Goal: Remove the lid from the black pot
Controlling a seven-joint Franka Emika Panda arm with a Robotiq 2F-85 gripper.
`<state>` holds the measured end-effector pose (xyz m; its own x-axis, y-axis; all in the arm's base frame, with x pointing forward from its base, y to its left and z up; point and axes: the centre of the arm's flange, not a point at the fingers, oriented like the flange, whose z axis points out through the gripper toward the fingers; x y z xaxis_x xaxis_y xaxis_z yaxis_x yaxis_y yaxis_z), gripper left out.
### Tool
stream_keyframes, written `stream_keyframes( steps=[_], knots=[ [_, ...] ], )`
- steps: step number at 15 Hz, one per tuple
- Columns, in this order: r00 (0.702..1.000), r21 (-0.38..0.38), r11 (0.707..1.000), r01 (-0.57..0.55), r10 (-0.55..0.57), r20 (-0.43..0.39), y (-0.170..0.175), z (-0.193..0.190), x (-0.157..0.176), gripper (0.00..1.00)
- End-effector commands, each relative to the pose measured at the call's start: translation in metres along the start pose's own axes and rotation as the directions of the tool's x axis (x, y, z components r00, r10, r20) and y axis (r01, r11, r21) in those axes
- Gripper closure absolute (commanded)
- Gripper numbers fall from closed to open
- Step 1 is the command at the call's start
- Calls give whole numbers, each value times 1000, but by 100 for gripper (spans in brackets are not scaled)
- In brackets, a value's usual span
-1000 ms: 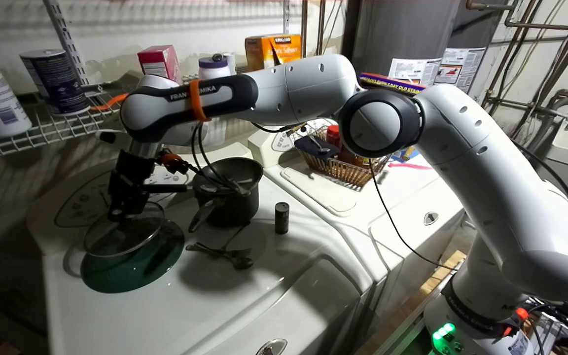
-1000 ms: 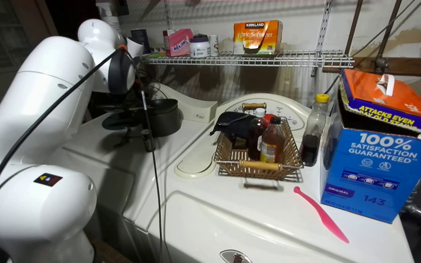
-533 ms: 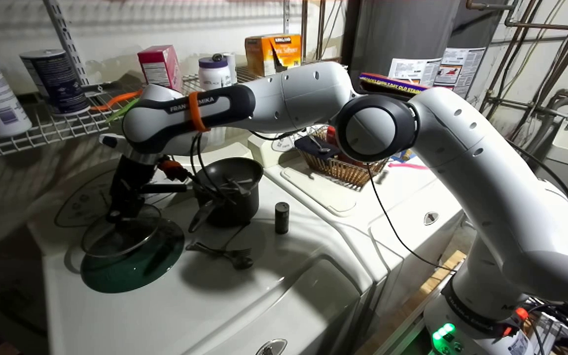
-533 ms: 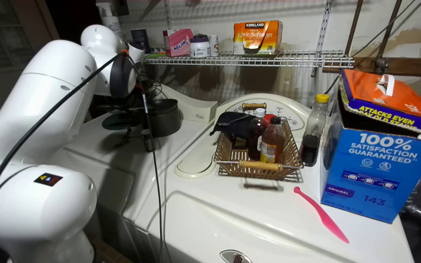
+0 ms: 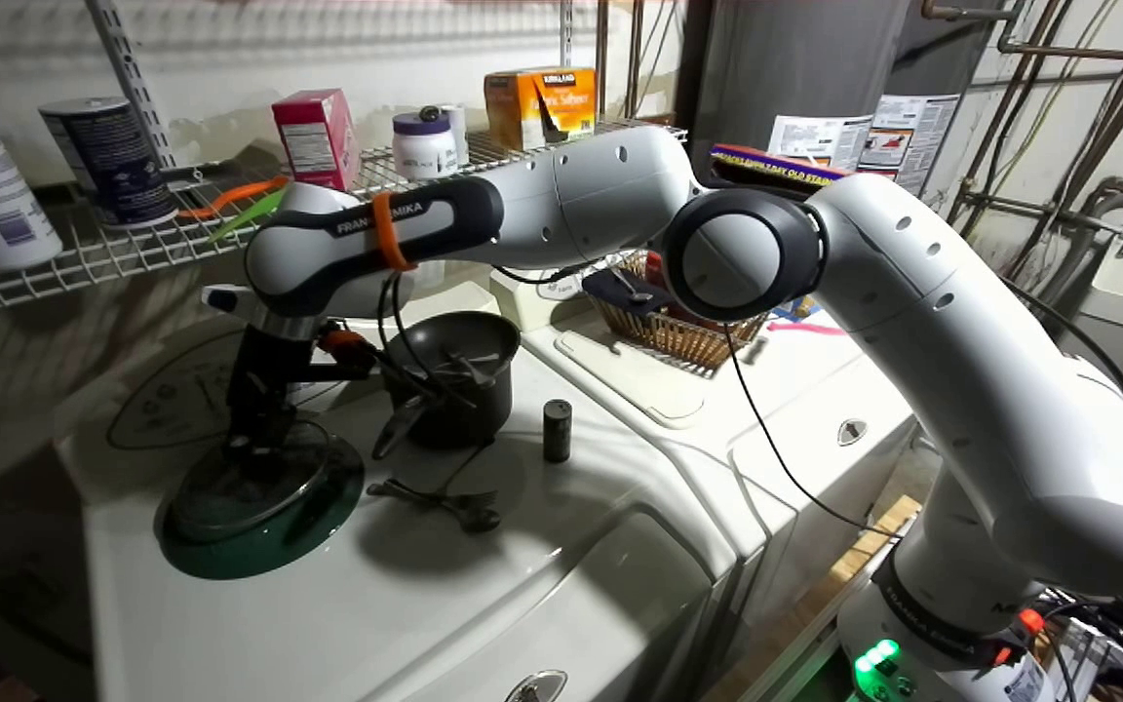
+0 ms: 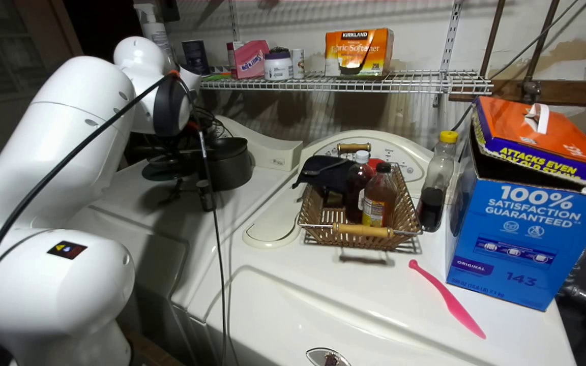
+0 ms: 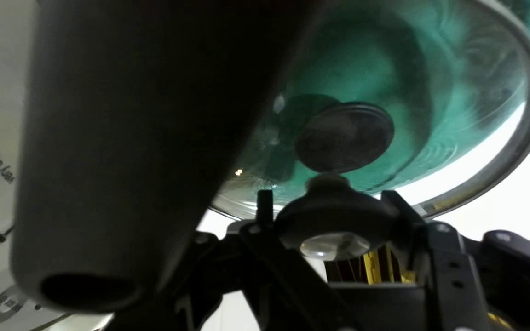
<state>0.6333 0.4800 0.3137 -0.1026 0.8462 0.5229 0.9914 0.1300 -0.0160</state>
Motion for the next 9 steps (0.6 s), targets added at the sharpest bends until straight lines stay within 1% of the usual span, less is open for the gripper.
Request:
stream_keyframes(
  steps=[1,4,5,6,7,9],
  knots=[
    [1000,35,999,15,-16,17,-5,-8,-2,66],
    [999,56,998,26,-27,17,-5,-6,-5,66],
    [999,58,998,27,-28,19,-5,-6,-5,52],
    [999,63,997,34,-35,14,-4,-4,-6,16],
    [999,68,997,33,-34,15,-5,-4,-6,14],
    [999,68,997,33,-34,17,-6,-6,-5,2]
  ],
)
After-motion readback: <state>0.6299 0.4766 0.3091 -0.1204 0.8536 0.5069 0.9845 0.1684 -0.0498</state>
